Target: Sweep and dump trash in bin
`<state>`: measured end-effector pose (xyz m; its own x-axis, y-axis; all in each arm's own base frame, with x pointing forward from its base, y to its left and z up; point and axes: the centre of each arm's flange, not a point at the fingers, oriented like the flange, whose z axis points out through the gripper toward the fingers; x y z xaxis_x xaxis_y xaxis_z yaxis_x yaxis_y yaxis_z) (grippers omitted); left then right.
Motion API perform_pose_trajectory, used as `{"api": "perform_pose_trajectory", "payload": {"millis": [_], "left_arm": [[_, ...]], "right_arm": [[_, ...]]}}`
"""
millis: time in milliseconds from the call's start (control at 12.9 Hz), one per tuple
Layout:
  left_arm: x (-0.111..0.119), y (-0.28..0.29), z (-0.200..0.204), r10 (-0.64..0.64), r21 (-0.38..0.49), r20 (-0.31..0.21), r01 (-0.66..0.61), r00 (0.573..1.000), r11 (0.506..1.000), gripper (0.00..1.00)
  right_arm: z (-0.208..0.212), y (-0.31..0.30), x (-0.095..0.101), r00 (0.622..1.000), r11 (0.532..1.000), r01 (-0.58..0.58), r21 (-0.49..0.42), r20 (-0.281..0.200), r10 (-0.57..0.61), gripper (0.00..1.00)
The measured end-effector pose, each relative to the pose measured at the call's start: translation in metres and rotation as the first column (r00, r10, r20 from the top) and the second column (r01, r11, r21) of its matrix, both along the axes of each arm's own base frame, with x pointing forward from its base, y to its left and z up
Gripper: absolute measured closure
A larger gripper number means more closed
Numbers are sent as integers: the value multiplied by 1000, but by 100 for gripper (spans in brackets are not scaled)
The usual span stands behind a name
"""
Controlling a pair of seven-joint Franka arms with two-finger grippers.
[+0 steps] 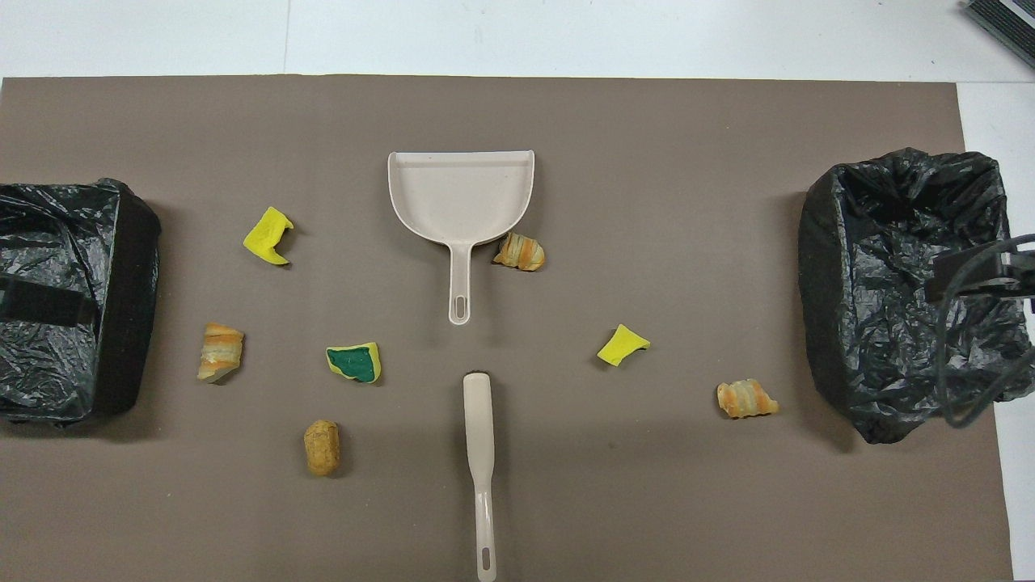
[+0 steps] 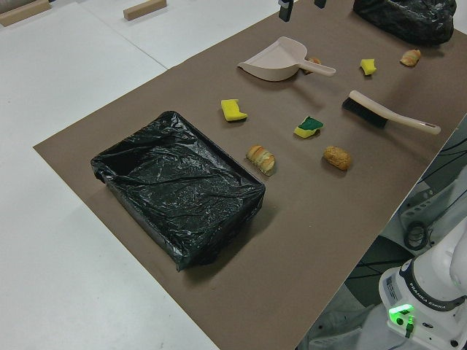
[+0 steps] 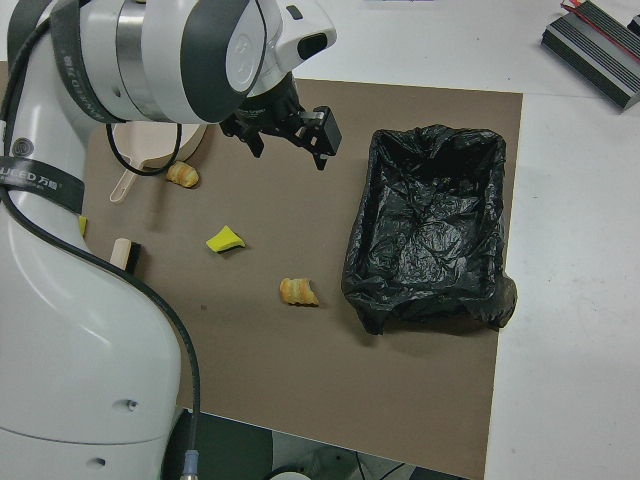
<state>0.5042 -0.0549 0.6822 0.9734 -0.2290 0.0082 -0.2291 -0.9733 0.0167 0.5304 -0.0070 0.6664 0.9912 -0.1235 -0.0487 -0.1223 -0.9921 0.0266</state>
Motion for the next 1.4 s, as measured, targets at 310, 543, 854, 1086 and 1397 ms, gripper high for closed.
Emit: {"api": "perform_pose_trajectory", "payload": {"millis": [310, 543, 854, 1086, 1397], "left_arm": [[-30, -96, -32, -4, 8, -33, 4, 999, 1000, 0], [-68, -168, -74, -14, 20, -46, 15, 999, 1000, 0], [-125, -257, -145, 39, 16, -26, -38, 999, 999, 0], [-173, -301, -203, 51, 14, -21, -51, 998, 999, 0], [-227, -332, -289, 36, 30, -29, -35, 999, 999, 0]], "right_arm": [[-36, 18, 7, 995, 995, -85, 53, 63, 81, 0], [-49, 23, 9, 981, 980, -192, 60, 52, 189, 0], [-60, 52, 24, 967, 964, -253, 80, 30, 252, 0], [-86, 112, 33, 952, 947, -304, 108, -5, 306, 0], [-131, 205, 58, 959, 953, -283, 110, 1, 284, 0]]}}
